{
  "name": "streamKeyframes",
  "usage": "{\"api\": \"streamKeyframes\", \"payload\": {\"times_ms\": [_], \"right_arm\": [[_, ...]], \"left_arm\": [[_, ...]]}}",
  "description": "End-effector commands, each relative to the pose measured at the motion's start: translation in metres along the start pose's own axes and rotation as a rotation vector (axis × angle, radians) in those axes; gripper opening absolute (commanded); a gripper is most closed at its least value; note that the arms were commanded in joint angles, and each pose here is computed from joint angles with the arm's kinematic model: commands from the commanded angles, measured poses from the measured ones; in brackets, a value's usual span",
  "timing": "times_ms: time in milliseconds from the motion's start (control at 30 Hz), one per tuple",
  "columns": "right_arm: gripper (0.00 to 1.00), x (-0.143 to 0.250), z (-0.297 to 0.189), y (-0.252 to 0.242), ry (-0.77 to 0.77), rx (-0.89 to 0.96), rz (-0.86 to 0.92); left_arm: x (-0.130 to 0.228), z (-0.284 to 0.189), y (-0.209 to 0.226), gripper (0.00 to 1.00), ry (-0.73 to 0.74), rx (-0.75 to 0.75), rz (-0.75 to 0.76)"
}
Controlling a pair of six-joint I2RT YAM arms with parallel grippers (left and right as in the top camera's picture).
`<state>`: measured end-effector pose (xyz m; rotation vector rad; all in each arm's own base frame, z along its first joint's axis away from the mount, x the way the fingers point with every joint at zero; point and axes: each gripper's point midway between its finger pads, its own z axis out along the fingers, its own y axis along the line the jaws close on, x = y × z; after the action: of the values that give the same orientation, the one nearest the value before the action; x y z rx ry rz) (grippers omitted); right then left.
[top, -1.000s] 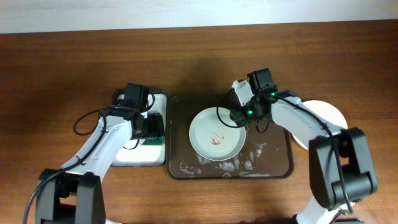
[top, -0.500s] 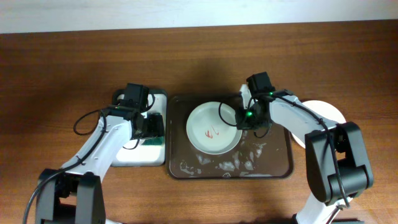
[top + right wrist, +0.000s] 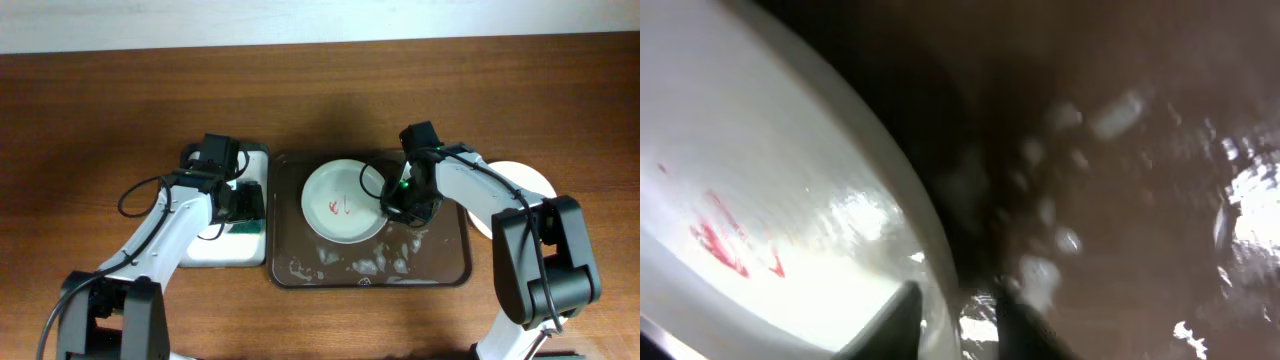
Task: Clean dirty plates on tray and stack at the side
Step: 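Wet the sponge in the white tray with left gripper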
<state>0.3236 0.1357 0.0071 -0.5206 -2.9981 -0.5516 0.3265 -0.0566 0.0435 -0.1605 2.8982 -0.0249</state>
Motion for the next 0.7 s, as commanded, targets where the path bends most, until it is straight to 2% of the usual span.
{"api": "streamKeyframes", "payload": {"times_ms": [0, 167, 267, 667], "right_arm": [[0.33, -0.010, 0.003, -0.006, -0.046, 0.036, 0.003], [0.22, -0.020, 0.002, -0.015, -0.096, 0.091, -0.027], [0.06, -0.018, 0.002, -0.015, -0.086, 0.092, -0.075], [0.04, -0.001, 0.002, -0.024, -0.016, 0.124, -0.074]], "left_arm": [[0.002, 0.000, 0.004, 0.93, 0.002, -0.006, -0.005], [0.003, 0.000, 0.004, 0.93, 0.005, -0.007, -0.005], [0.002, 0.000, 0.004, 0.93, 0.004, -0.007, -0.005], [0.001, 0.000, 0.003, 0.91, 0.000, -0.001, -0.006]]}}
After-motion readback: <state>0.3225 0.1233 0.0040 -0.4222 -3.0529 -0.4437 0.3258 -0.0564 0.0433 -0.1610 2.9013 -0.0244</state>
